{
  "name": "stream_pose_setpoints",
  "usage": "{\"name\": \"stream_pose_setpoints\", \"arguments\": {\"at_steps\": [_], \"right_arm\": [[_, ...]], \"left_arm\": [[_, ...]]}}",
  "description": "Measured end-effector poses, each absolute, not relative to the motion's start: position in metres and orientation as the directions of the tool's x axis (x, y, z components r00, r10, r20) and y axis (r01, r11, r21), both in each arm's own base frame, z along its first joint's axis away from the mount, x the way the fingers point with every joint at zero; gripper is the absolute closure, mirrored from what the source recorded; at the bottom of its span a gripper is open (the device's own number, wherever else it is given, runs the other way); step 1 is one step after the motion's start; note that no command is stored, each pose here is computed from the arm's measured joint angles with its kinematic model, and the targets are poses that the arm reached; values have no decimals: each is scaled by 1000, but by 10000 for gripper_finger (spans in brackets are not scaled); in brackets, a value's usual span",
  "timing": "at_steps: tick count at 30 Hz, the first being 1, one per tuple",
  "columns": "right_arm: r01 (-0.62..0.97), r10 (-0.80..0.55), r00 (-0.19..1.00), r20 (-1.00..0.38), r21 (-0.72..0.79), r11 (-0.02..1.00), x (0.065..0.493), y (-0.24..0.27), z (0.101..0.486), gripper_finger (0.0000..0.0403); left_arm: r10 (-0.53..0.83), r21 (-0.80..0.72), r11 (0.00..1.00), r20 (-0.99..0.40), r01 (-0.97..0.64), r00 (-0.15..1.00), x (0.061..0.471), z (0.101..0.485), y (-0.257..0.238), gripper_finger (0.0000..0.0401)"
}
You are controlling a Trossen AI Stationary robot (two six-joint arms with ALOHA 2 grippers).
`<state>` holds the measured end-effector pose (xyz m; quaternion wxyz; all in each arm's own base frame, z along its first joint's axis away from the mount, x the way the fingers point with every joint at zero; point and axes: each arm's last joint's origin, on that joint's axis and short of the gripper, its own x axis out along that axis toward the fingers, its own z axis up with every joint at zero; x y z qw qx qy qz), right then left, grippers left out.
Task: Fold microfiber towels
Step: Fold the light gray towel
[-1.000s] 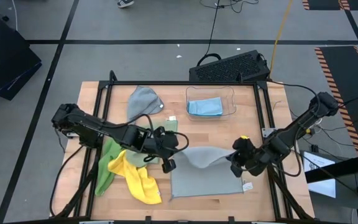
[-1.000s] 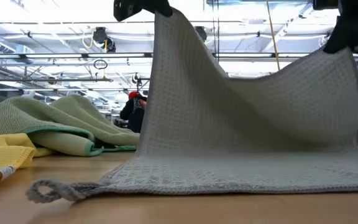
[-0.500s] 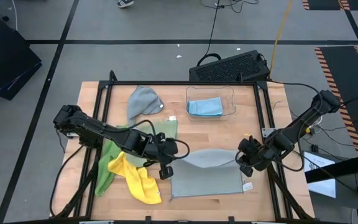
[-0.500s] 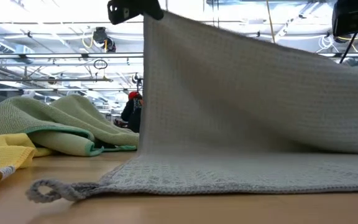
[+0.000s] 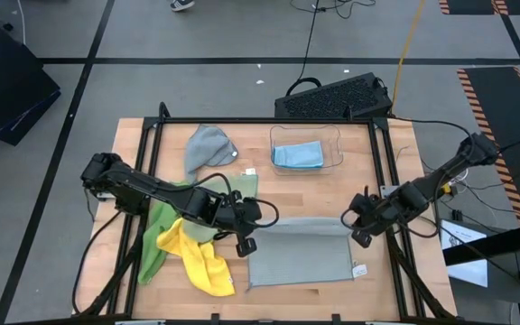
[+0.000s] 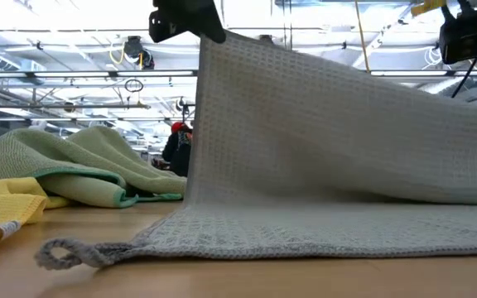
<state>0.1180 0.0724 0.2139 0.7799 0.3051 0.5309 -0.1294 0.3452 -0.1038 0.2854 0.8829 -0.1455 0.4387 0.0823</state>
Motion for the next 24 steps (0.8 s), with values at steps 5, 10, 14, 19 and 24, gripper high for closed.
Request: {"name": "stream_pose_setpoints", "arguments": {"at_steps": [5,10,14,19,24], "right_arm": [[534,144,436,-888,384,753,117,67,219,403],[549,142,465,-874,411,728,117,61,222,403],[551,128,484,-866,415,724,118,56,224,403],[550,121,483,-867,408,729,121,49,224,403],[532,152,460,-875,409,741,121,45,223,403]], "left_arm": [[19,-190,939,-805,-288,594,344,285,-104,397],[22,-192,930,-820,-312,572,341,283,-106,392],[28,-174,932,-838,-316,545,338,282,-107,397],[33,-162,935,-845,-315,534,337,279,-107,390],[-35,-222,930,-847,-293,530,337,266,-109,397]]}}
